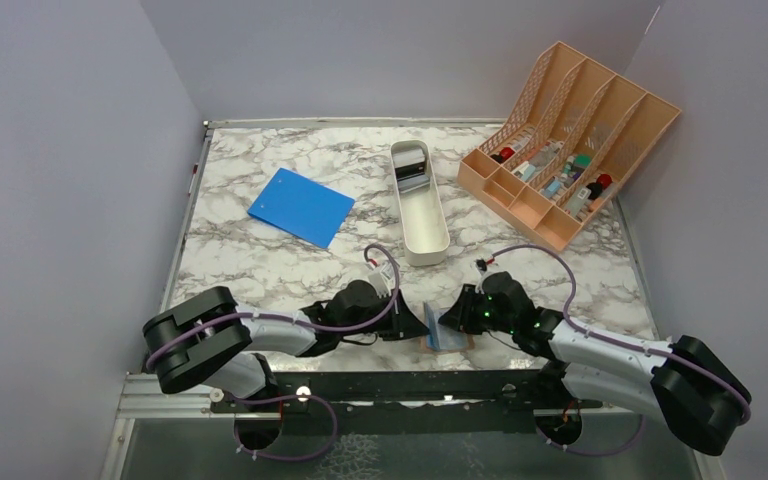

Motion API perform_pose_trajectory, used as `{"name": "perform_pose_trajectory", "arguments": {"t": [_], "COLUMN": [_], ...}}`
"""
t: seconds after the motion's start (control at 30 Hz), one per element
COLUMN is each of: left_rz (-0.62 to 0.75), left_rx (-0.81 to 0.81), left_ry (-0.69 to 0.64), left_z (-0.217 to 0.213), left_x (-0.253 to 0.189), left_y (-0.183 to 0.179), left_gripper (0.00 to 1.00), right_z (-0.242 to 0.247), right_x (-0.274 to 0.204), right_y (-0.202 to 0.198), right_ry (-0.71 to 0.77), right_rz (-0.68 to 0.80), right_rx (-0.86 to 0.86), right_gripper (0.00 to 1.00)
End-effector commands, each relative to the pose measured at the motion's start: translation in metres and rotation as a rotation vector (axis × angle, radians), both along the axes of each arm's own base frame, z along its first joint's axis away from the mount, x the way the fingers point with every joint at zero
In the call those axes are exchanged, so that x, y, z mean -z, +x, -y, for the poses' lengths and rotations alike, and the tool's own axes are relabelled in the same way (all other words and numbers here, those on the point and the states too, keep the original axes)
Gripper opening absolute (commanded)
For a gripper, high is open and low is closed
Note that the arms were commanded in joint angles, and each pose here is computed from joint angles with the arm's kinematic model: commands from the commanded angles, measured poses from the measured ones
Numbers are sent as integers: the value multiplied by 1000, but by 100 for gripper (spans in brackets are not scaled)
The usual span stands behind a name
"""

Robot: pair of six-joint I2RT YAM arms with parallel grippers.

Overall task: Put the credit cards into the card holder
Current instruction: Turn over the card slot in the card holder.

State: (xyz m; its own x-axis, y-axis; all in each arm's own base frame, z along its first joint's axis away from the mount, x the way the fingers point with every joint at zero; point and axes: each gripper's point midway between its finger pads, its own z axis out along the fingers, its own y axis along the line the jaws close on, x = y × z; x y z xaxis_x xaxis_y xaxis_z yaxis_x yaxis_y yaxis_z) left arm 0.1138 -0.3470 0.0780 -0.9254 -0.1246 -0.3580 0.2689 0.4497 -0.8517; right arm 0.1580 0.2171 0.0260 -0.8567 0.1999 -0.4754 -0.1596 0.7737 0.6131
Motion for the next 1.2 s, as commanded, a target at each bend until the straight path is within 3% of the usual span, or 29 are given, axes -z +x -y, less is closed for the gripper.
{"name": "perform_pose_trajectory", "arguments": {"t": [0.0,0.27,0.47,0.63,0.83,1.17], "left_rz": [17,-5,2,-6,3,44], "left_rx": [34,32,20,22,25,43], "left_ry": [-24,-7,-15,-1,0,-21], "left_z": [10,12,10,10,12,15], "left_x": [-6,1,-2,4,3,-7], "left_y": [-2,-2,-1,-1,0,1], "left_gripper": [10,24,29,23,6,12], "right_z": [14,14,15,14,13,10], "right_x": [21,16,15,14,13,15], "right_y": [-18,-15,-15,-15,-16,-18], "right_ry": [-60,-63,-66,-56,-48,-33], "right_rz": [-66,-47,-42,-42,-39,-48], "right_rx": [-14,-12,-11,-16,-22,-32], "right_gripper": [24,24,24,24,24,24]}}
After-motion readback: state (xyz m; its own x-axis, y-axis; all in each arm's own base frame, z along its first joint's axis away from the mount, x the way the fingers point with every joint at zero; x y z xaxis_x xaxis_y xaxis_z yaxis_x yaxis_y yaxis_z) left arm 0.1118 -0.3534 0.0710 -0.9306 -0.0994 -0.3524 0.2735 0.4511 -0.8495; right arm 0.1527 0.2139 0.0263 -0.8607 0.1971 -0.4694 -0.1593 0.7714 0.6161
